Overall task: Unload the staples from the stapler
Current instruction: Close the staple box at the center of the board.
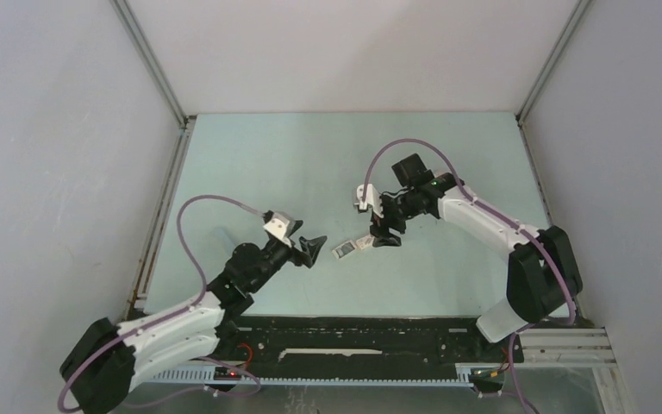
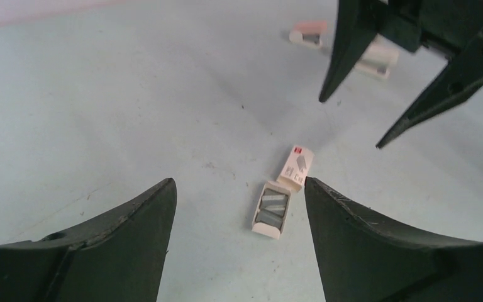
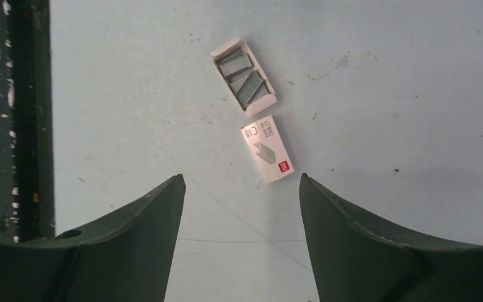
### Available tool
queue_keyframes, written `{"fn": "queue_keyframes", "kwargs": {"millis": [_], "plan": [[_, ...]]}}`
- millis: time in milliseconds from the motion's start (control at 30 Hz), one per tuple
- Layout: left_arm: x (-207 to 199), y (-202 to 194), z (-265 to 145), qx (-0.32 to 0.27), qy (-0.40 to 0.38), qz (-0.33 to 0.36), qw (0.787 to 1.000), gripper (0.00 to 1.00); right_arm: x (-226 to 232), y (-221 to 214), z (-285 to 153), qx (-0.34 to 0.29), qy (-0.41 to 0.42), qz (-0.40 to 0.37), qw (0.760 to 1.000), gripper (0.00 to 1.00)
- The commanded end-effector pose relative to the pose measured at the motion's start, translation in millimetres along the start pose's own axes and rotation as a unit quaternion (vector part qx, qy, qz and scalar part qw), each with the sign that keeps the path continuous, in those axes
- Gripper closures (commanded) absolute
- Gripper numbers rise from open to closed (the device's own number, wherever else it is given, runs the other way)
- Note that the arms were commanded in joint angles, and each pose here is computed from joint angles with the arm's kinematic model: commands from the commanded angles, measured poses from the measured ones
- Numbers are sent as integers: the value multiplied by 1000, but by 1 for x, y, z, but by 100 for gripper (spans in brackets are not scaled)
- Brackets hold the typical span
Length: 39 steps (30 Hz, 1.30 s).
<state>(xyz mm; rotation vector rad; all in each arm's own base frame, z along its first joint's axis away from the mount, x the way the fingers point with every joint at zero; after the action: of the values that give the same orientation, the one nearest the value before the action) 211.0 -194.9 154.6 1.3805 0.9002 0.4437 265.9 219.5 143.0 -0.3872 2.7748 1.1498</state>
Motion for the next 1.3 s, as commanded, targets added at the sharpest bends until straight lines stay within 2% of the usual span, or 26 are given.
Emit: {"fn": "queue_keyframes", "kwargs": {"millis": [0,167,300,433,700,833,900,1067,1267], "plan": [[13,3,-20,-28,66,-94,993,17,14,13,-16,-43,-4,57,997,24],[28,-1,-42,-69,124,-198,970,1,18,9,-20,-73,-7,104,992,24],[29,-3,-51,-80,132,-262,953,0,9,6,-23,-85,-23,176,981,24],[24,-11,-50,-67,120,-320,937,1,2,-1,-19,-102,-22,270,957,26],[19,-35,-35,-37,114,-435,893,9,-4,-13,-8,-114,-18,393,912,29],[14,-45,-23,16,130,-446,885,14,-5,-22,2,-111,-23,438,892,31],[14,-53,-19,35,146,-466,872,20,-8,-27,7,-101,-33,459,882,33],[14,-71,-10,77,172,-491,850,24,-11,-43,21,-72,-50,514,853,36],[9,-77,8,110,173,-498,843,31,-11,-60,32,-32,-74,539,838,39]]}}
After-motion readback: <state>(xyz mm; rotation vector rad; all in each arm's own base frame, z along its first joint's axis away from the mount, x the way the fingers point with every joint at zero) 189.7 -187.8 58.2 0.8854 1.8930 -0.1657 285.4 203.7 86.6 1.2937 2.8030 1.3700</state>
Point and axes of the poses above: each gripper's point midway between its finger pads, its own z axis out along the fingers, its own x axis along the line the jaws close on, y = z × x, the point moved 4 cm from there along -z, back along the fingers, and after that the axes turned 12 degrees about -z, right-handed, at the moved point
